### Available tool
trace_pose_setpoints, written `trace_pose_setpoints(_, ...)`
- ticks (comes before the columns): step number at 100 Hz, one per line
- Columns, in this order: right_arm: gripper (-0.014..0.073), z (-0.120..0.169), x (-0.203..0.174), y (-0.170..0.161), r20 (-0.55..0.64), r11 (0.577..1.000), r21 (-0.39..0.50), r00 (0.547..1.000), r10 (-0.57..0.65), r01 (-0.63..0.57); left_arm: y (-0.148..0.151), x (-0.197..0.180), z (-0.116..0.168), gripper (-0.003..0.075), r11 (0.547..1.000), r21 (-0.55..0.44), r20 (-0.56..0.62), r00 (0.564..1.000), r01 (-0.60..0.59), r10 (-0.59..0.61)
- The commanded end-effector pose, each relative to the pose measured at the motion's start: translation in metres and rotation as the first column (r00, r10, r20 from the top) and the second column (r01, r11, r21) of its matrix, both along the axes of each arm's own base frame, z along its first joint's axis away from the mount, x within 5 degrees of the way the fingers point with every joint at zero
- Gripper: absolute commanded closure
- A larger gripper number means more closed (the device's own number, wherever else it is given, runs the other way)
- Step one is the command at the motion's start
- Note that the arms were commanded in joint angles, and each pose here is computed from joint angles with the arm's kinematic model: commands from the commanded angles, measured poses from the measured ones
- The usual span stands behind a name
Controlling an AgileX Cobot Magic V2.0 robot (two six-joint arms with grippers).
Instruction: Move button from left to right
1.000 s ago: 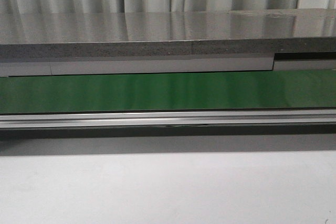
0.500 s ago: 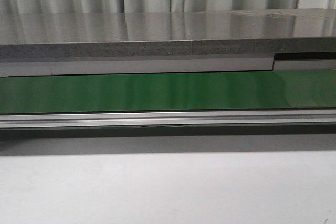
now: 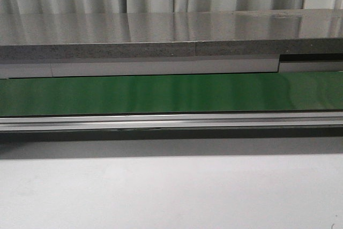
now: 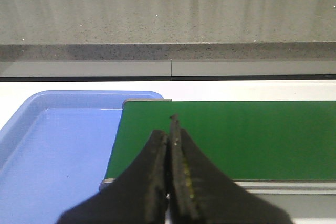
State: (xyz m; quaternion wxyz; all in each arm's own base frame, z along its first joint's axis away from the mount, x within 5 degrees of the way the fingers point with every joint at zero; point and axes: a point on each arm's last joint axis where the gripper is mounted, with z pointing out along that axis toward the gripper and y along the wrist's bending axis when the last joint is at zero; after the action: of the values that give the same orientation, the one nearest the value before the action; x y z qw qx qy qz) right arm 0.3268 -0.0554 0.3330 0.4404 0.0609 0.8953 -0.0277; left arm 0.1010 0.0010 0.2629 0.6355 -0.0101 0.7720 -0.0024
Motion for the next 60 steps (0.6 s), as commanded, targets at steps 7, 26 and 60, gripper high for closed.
trace_pose_setpoints(7,0.0097,0.035,-0.039,0.027,0.227,0.998,-0.037,0.972,0.06,-0.053,0.0,0.002,0.017,0.0741,1.0,-0.011,0.102,0.995,0.003,-0.002)
trace_pose_setpoints(26,0.0097,0.034,-0.097,0.044,0.359,0.995,-0.054,0.928,0.102,-0.088,0.0,0.002,0.017,0.0741,1.0,-0.011,0.102,0.995,0.003,-0.002)
trace_pose_setpoints(60,0.0148,-0.003,-0.203,0.052,0.467,0.994,-0.052,0.878,0.108,-0.095,0.0,0.002,0.017,0.0741,1.0,-0.011,0.102,0.995,0.003,-0.002)
